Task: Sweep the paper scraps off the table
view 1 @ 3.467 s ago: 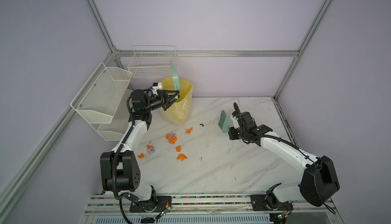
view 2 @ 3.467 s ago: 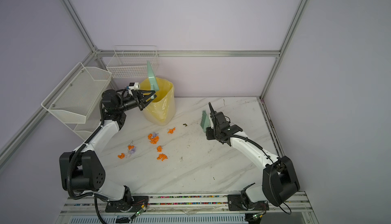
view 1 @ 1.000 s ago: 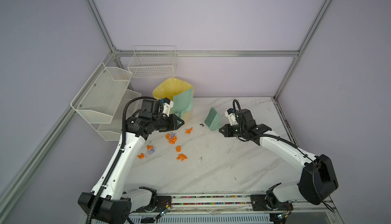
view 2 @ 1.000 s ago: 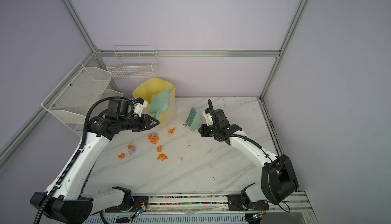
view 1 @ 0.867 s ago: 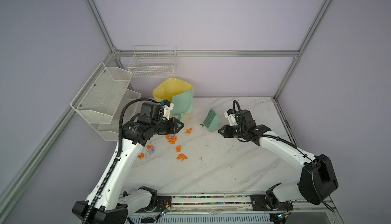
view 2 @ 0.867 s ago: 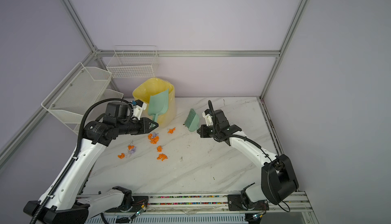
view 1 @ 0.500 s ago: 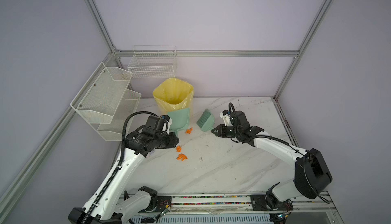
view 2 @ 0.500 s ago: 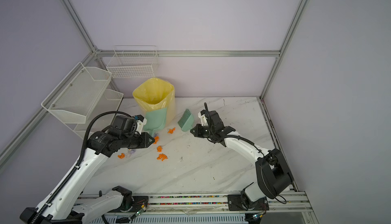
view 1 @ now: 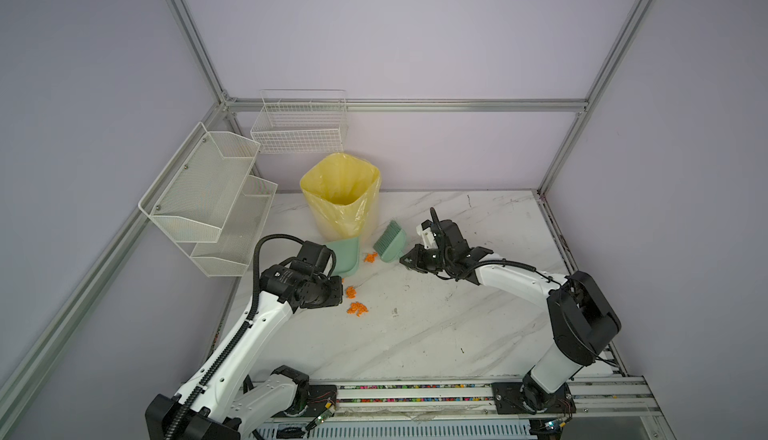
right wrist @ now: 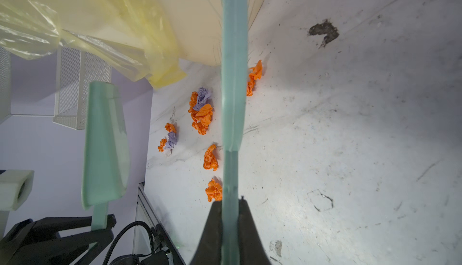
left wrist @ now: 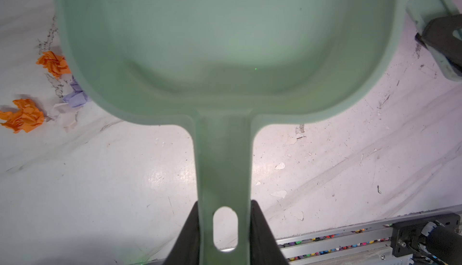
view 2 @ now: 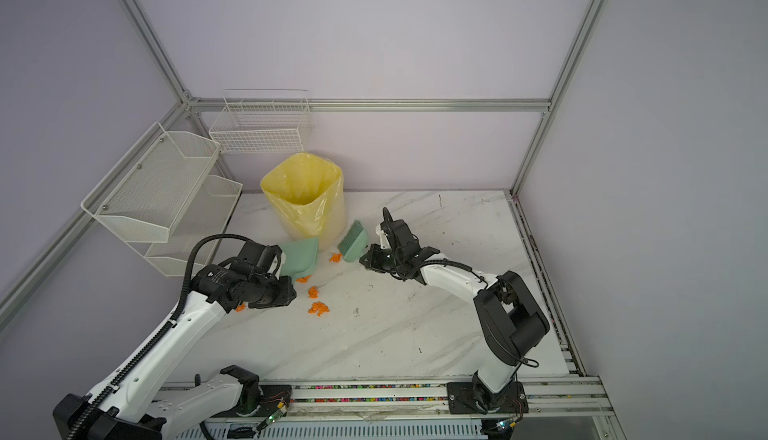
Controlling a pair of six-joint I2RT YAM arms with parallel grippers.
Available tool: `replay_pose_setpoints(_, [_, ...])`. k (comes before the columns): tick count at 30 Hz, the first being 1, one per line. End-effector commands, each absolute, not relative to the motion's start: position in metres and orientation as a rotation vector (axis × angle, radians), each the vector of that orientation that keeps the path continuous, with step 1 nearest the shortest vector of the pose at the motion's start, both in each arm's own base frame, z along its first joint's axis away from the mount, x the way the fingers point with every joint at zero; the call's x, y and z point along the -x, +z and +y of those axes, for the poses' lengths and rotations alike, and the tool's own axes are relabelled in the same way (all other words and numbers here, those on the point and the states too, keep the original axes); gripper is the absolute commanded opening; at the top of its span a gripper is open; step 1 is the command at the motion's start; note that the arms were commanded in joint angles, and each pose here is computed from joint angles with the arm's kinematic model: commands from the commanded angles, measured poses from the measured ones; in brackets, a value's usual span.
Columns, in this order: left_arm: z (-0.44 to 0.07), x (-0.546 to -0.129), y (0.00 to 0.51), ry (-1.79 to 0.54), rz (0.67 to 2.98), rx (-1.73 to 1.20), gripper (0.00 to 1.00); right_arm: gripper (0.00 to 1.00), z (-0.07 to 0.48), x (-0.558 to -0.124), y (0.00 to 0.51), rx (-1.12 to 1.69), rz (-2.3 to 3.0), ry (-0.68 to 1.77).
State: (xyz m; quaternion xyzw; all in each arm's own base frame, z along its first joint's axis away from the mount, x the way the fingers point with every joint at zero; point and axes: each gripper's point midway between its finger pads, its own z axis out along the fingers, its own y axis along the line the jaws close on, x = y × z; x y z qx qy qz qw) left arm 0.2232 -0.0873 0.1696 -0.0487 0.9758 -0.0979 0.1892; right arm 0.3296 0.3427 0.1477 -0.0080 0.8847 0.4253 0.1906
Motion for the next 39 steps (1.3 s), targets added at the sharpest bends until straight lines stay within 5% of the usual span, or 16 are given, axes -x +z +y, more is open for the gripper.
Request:
replay_pose_setpoints(1, [-0.079,-0.226,0.161,-0.218,2.741,0.193,0.00,0.00,0.363,-0.342,0.166,0.006,2.413,1.267])
replay_pose_setpoints(25, [-0.074,-0.246,0.151,-0.175,2.754,0.213,0.00,0.00,0.362,-0.323,0.118,-0.110,2.534,1.246])
replay_pose_setpoints(39, [-0.070,-0.253,0.154,-0.150,2.733,0.223,0.00,0.00,0.316,-0.266,0.154,-0.095,2.539,1.242])
